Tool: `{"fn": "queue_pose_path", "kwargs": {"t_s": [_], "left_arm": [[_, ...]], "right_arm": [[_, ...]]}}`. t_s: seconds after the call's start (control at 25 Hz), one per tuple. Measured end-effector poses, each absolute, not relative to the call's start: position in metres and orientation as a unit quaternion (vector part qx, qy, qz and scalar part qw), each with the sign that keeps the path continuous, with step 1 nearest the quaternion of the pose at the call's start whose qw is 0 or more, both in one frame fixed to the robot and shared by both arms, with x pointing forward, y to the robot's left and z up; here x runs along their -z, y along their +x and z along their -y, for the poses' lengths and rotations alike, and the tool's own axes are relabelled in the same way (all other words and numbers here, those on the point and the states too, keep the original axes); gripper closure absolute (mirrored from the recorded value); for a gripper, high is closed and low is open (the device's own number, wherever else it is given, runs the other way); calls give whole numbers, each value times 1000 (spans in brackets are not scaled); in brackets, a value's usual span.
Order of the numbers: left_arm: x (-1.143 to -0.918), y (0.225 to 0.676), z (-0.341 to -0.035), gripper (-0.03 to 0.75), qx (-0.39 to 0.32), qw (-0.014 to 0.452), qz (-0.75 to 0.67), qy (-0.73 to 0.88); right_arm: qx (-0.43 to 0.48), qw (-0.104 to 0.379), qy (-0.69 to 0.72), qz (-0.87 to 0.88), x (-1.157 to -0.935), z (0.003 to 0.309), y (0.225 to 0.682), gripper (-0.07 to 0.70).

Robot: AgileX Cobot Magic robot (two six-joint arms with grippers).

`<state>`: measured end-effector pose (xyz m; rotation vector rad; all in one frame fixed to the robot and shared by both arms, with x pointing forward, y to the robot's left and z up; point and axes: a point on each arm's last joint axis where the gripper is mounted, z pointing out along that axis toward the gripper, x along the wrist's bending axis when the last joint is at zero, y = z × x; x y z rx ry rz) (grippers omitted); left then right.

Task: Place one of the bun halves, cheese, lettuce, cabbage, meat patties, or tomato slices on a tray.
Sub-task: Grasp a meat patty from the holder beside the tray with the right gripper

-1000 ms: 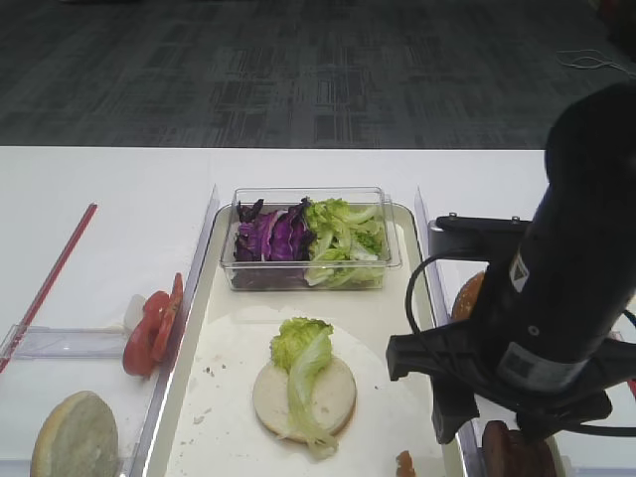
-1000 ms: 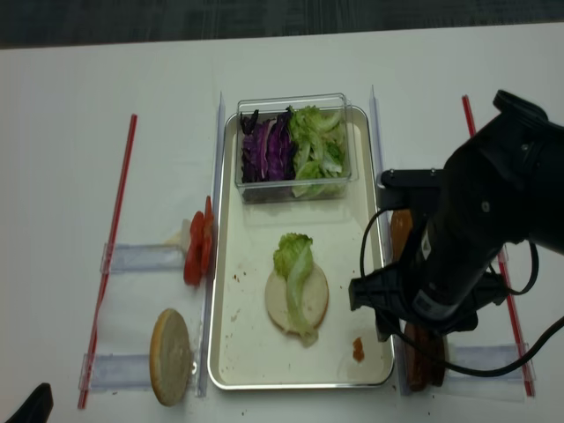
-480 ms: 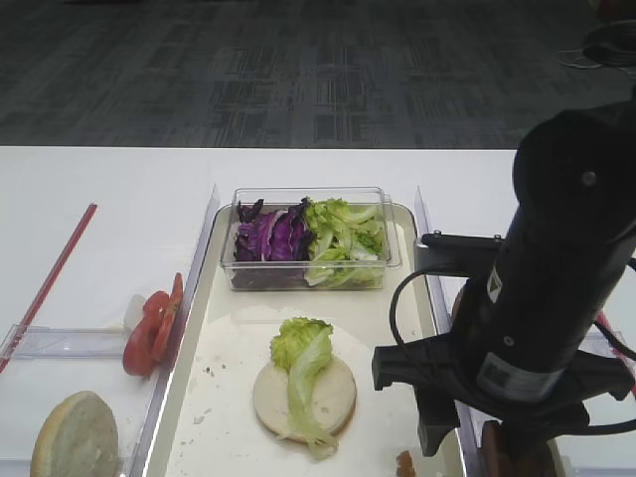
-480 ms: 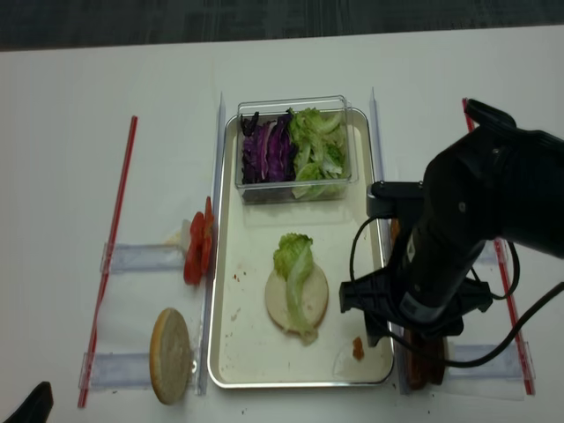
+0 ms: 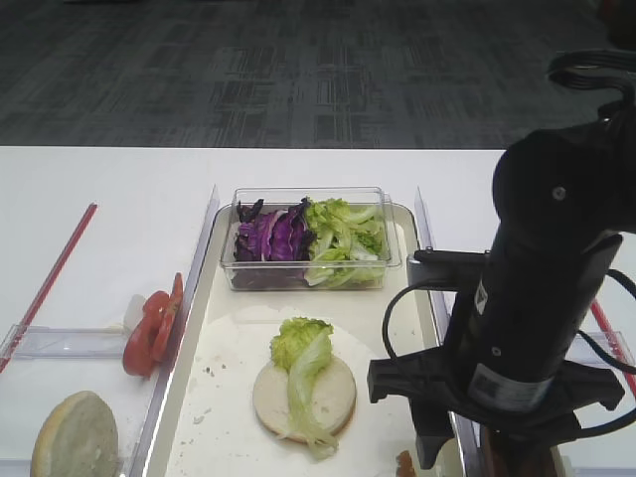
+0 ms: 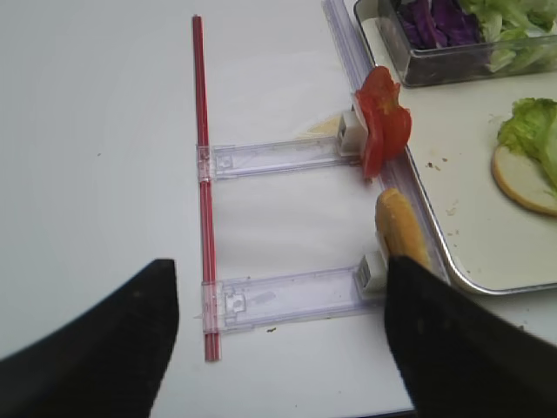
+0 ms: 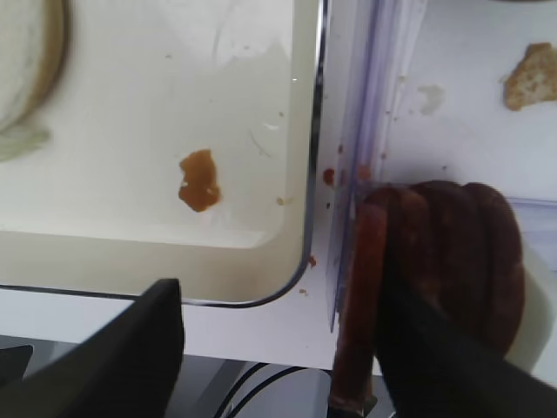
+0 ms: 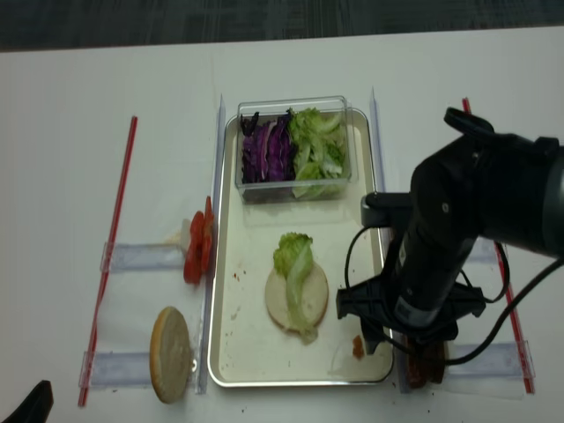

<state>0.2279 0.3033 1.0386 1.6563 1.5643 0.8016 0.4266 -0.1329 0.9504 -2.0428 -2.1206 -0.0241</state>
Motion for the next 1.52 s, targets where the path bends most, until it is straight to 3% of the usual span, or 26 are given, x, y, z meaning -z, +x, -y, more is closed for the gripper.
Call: {"fn": "queue_pose_path", "kwargs": {"t_s": [0.16,0.96,1.52], "left_arm": [[-1039,228,-303,242,-310,355,-605,641],[-1039,228,-303,242,-310,355,-605,641],[-1039,228,-303,242,-310,355,-605,641]], "right_arm": [[7,99,-690,717,-949,133,427,169],[-6,90,-682,725,-949,135,426,476],[-13,90,-681,727,-949,136,425,531]]}}
